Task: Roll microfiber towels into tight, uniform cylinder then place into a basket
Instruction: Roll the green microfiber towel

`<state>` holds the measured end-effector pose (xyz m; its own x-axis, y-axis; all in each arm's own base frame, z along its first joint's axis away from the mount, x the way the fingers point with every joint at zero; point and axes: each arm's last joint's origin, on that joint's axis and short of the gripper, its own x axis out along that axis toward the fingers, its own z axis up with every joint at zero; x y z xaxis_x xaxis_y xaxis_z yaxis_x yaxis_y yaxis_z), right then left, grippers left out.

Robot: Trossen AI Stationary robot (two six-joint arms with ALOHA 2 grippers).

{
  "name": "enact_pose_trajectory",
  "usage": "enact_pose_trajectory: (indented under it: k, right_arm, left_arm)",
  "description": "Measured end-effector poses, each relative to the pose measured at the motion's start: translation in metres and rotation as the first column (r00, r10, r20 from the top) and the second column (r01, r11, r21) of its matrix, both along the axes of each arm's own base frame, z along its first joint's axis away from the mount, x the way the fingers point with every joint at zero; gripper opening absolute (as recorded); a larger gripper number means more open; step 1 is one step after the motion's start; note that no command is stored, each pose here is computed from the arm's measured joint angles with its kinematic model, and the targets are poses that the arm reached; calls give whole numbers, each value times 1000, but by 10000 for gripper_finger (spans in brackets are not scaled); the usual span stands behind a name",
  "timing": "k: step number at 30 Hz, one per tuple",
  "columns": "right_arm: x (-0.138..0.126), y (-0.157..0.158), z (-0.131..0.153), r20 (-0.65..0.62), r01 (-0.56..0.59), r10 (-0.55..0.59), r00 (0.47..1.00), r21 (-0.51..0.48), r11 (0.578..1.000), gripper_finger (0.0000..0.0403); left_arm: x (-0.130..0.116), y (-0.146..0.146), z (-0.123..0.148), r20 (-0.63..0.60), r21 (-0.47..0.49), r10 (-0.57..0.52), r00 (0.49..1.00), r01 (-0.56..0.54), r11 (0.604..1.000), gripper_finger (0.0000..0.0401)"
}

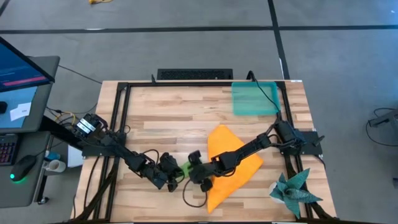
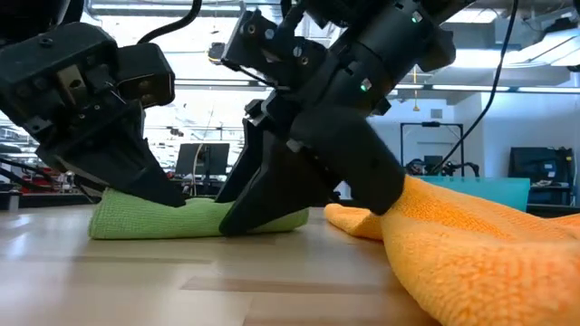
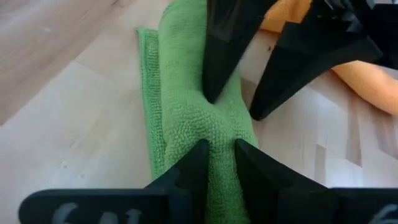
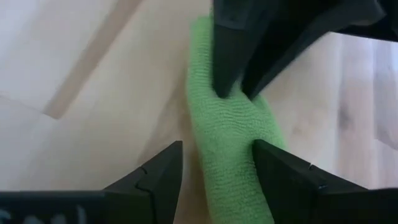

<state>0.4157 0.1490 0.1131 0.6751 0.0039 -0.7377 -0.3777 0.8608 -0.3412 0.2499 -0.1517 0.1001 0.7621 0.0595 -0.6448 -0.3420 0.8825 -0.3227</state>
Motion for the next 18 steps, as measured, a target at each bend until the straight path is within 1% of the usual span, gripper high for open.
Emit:
enact_pose_trajectory:
  k: [2, 5, 10, 14, 18]
  right_arm:
    - [1, -3, 0, 3, 20, -20, 1000, -15, 1000, 221]
    - [0, -4, -1, -12, 20, -21, 1000, -20, 1000, 221]
    - [-5, 7, 2, -9, -2, 1, 1000, -42, 999, 221]
    - [-5, 18, 11, 12, 5, -3, 1000, -123, 992, 221]
    - [-4, 22, 15, 21, 0, 3, 1000, -159, 987, 221]
  left_arm:
    - [0, 0, 0, 0, 7, -6, 1000, 6, 1000, 73]
    - [0, 0, 0, 0, 8, -6, 1000, 6, 1000, 73]
    - [1, 1, 0, -3, 5, -4, 1000, 4, 1000, 73]
    - [1, 3, 0, -11, 1, -2, 1000, 2, 1000, 73]
    - [1, 3, 0, -12, 0, -2, 1000, 2, 1000, 73]
